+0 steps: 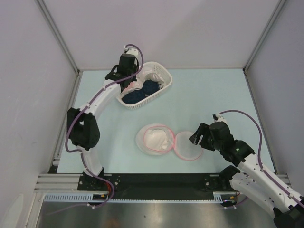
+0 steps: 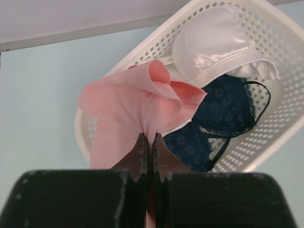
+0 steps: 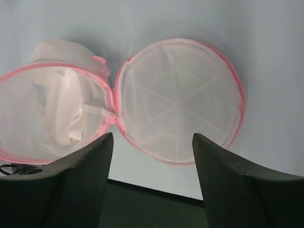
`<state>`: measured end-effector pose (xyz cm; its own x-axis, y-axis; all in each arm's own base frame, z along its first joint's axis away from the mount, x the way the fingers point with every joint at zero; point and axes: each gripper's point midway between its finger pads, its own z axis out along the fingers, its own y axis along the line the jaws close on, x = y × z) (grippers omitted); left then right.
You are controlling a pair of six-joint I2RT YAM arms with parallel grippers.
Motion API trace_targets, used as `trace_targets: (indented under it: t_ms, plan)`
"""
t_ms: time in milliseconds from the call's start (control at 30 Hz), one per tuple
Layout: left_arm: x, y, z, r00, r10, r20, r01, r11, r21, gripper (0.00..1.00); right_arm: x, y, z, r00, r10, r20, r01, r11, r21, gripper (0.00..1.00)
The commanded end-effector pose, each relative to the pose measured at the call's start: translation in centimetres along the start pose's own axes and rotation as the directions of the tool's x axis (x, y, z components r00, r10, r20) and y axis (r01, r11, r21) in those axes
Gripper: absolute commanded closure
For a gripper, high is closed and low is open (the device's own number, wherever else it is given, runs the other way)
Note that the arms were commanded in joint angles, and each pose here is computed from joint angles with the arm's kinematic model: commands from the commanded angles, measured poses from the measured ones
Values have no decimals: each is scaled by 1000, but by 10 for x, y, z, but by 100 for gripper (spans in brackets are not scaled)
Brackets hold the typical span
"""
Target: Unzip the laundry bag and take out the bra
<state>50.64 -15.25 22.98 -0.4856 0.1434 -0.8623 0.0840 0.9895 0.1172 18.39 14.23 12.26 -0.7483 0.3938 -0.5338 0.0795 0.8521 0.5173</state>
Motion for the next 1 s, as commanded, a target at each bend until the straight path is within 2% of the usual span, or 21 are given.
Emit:
trace_targets:
  t_ms: [0, 200, 233, 567, 600, 667, 700, 767, 800, 900, 967]
  plan:
    - [-24, 0, 19, 997, 25, 67, -24, 999, -22, 100, -4, 8, -3, 1000, -11, 20, 12, 999, -43, 27]
    - [-6, -22, 44, 998, 55, 27, -56, 998, 10, 100, -4, 11, -1, 1000, -13, 15, 13, 999, -52, 27]
    - [3, -28, 49, 996, 93, 6, -93, 995, 21, 100, -4, 12, 0, 1000, -11, 12, 12, 999, -52, 27]
    - [26, -62, 50, 990, 133, -39, -130, 989, 63, 100, -5, 13, 0, 1000, -12, 16, 13, 998, -55, 27]
    - [30, -63, 49, 991, 123, -54, -120, 991, 67, 97, -5, 13, 0, 1000, -13, 15, 14, 998, -56, 27]
    - [32, -65, 44, 993, 100, -62, -95, 992, 84, 87, -4, 12, 0, 1000, -12, 15, 13, 998, -54, 27]
    - [32, -66, 41, 994, 92, -64, -87, 992, 87, 68, -4, 13, 0, 1000, -14, 13, 15, 998, -56, 27]
    - [29, -63, 33, 994, 83, -65, -77, 993, 84, 47, -4, 12, 0, 1000, -13, 13, 14, 998, -54, 26]
    - [28, -63, 29, 995, 73, -64, -67, 994, 85, 29, -3, 12, 0, 1000, -15, 12, 15, 998, -53, 26]
    - [15, -59, 10, 998, 57, -41, -54, 995, 81, 9, -3, 11, 0, 1000, -17, 13, 17, 999, -50, 26]
    - [8, -56, -3, 998, 55, -27, -53, 996, 75, 5, -2, 9, 0, 1000, -16, 13, 16, 999, -39, 25]
